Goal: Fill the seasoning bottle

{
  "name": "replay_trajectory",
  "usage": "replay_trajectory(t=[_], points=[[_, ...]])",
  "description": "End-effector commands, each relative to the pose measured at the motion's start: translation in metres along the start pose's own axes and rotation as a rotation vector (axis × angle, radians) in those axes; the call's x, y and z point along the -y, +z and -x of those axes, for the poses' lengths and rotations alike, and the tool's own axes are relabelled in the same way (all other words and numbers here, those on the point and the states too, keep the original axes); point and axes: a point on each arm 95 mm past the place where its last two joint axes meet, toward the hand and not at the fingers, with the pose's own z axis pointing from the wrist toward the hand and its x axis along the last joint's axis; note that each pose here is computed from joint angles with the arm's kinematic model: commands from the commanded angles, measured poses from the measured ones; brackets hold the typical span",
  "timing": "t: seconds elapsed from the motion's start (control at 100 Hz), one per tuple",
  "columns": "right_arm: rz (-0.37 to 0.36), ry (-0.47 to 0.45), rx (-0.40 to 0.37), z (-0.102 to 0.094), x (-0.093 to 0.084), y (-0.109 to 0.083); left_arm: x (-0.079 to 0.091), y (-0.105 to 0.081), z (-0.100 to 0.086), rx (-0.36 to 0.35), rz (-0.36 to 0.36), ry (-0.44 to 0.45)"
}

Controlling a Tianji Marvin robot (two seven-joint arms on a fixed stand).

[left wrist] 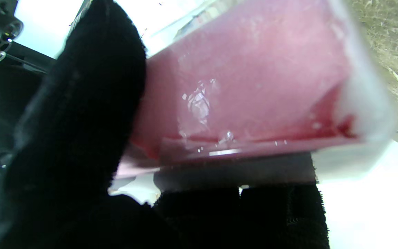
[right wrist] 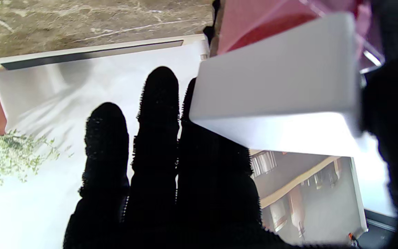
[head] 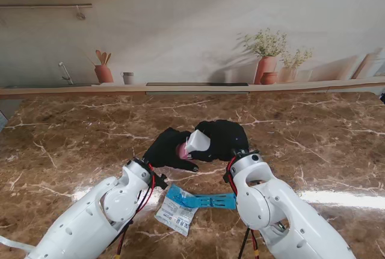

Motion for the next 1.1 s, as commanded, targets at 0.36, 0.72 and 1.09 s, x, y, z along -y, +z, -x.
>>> replay_trajectory(t=[0.36, 0.72, 1.09], points=[[-0.078, -0.018, 0.021, 0.001, 0.003, -0.009, 0.001, 0.004, -0.008, -0.019, -0.019, -0.014], [0.016, -0.024, -0.015, 0.002, -0.026, -0.022, 0.003, 0.003, -0.008, -0.018, -0.014, -0.008], [-0.12, 0.012, -0.229, 0.02, -0.051, -0.031, 0.006, 0.001, -0.011, -0.029, -0.023, 0.004]])
